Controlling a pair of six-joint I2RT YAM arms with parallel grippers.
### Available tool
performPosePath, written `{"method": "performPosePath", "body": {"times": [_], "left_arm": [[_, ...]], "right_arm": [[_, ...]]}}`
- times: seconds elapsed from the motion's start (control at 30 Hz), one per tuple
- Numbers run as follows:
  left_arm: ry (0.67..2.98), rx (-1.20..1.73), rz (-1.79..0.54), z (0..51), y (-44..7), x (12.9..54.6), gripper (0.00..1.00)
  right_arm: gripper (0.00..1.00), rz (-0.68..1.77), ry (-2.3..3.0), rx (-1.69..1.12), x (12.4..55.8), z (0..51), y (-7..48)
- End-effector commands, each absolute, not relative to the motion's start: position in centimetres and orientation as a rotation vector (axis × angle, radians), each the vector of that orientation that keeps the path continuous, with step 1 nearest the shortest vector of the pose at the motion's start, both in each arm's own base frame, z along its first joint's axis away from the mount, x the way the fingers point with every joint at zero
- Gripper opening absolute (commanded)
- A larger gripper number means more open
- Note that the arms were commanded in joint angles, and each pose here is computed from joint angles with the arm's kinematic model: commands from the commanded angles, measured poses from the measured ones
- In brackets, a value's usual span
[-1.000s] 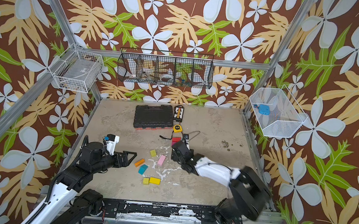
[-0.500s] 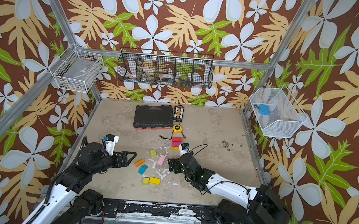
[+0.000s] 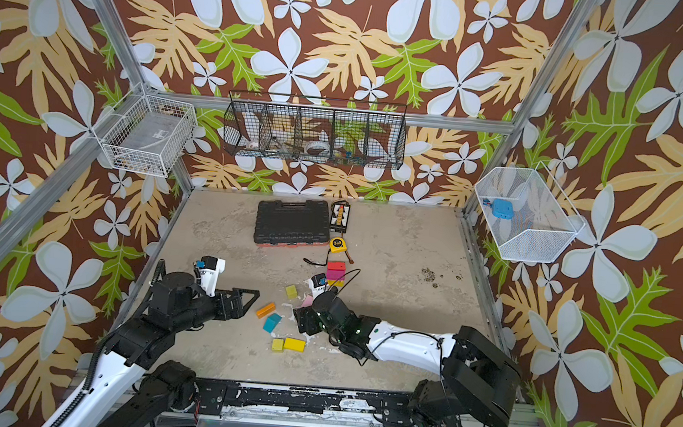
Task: Build the wood block tower
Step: 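Raise the right gripper and move it over the pink block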
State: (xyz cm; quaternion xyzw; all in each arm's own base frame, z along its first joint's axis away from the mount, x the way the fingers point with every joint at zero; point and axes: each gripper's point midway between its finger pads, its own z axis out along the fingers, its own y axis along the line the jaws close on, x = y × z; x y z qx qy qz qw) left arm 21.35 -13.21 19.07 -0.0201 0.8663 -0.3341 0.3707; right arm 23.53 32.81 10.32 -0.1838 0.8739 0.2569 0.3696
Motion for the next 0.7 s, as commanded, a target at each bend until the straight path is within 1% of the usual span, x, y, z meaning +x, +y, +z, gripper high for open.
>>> {"method": "performPosePath", "body": {"times": [0.0, 0.2, 0.27, 0.4, 0.57, 0.67], "left_arm": [[2.198, -0.044, -0.855, 19.5, -13.2, 21.7, 1.00], [2.195, -0.043, -0.854, 19.6, -13.2, 21.6, 1.00], [2.195, -0.044, -0.854, 19.6, -13.2, 21.6, 1.00], [2.197, -0.043, -0.855, 19.6, -13.2, 21.6, 1.00], [2.189, -0.042, -0.856, 19.7, -13.2, 21.6, 1.00], [2.194, -0.043, -0.856, 19.6, -13.2, 21.6, 1.00]], "right_arm": [[0.77, 0.571, 2.264, -0.524, 24.0, 9.7, 33.6], [0.67, 0.480, 2.333, -0.559, 25.2, 7.8, 35.3], [0.66, 0.453, 2.347, -0.549, 25.6, 7.3, 35.4], [0.69, 0.393, 2.355, -0.562, 26.0, 6.4, 35.3], [0.75, 0.265, 2.353, -0.592, 27.0, 5.2, 34.6], [0.82, 0.222, 2.357, -0.622, 27.5, 4.3, 34.4]]}}
